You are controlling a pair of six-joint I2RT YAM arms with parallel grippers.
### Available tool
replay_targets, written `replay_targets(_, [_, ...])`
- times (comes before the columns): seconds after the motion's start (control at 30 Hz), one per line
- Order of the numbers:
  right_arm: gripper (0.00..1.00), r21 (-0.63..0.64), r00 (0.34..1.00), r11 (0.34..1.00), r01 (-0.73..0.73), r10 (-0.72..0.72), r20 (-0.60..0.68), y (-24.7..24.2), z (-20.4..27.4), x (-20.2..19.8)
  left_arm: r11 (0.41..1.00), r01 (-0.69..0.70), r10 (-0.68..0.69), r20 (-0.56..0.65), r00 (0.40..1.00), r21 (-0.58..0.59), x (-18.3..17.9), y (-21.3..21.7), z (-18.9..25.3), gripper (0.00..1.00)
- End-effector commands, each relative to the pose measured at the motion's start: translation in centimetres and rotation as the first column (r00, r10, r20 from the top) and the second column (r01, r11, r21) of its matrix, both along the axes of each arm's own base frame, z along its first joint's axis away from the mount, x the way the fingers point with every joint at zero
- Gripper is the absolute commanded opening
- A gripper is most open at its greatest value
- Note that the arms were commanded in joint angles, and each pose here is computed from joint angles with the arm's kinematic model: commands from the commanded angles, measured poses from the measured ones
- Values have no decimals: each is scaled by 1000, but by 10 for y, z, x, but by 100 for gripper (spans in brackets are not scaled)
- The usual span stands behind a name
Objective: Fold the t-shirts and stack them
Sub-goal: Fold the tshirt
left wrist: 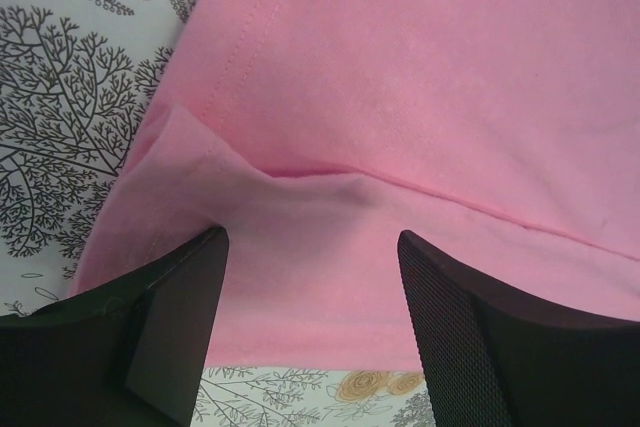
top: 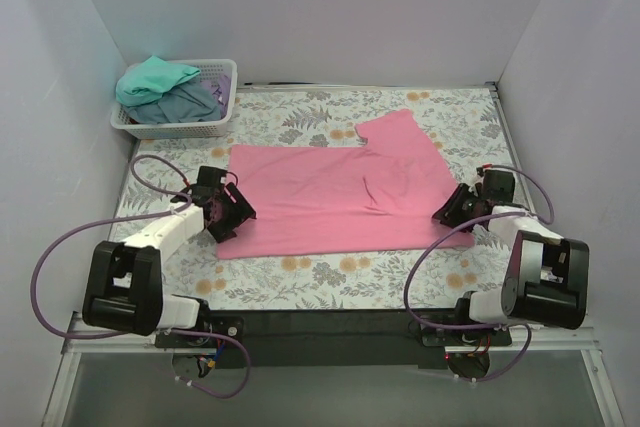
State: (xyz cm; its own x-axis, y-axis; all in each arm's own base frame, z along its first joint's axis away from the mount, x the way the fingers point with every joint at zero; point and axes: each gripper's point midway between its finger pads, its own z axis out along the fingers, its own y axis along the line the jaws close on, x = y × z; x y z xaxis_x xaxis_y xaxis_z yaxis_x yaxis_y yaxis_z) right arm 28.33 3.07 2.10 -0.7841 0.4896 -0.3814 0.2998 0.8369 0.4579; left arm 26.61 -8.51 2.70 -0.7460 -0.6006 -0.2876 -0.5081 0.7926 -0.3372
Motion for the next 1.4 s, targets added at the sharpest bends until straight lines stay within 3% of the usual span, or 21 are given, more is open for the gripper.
replay_targets(0.0, [39,0,980,997,83,-81,-180,-14,-34,-50,996,-76,84,-183,980,46,-52,14,-30,68])
replay_targets(0.17, [42,-1,965,990,139,-136,-225,-20,-30,-77,992,-124,116,-253,960,-13,-77,5,-27,66])
replay_targets(0.3, [43,-41,956,981,189,-194,-219,-26,-21,-91,984,-155,134,-212,968,-86,-81,-4,-9,65])
replay_targets(0.47, [47,-59,981,980,191,-189,35,-32,34,-53,985,-154,146,-104,984,-74,-68,3,18,66])
replay_targets(0.67, [47,-142,979,988,62,-32,199,-22,96,0,996,-84,81,119,990,24,-10,15,66,71])
replay_targets(0.77, [41,-191,972,982,-13,57,229,-18,114,29,994,-50,29,203,979,99,25,20,84,73])
replay_targets(0.97, [40,-286,964,953,-103,167,207,-22,118,69,965,-15,-42,212,976,260,88,32,84,73])
replay_targets(1.23, [40,-357,969,928,-106,177,171,-26,105,111,944,31,-93,174,980,328,135,31,57,66])
replay_targets(1.37, [39,-396,973,915,-79,156,167,-36,90,129,919,28,-104,172,980,394,168,36,44,54])
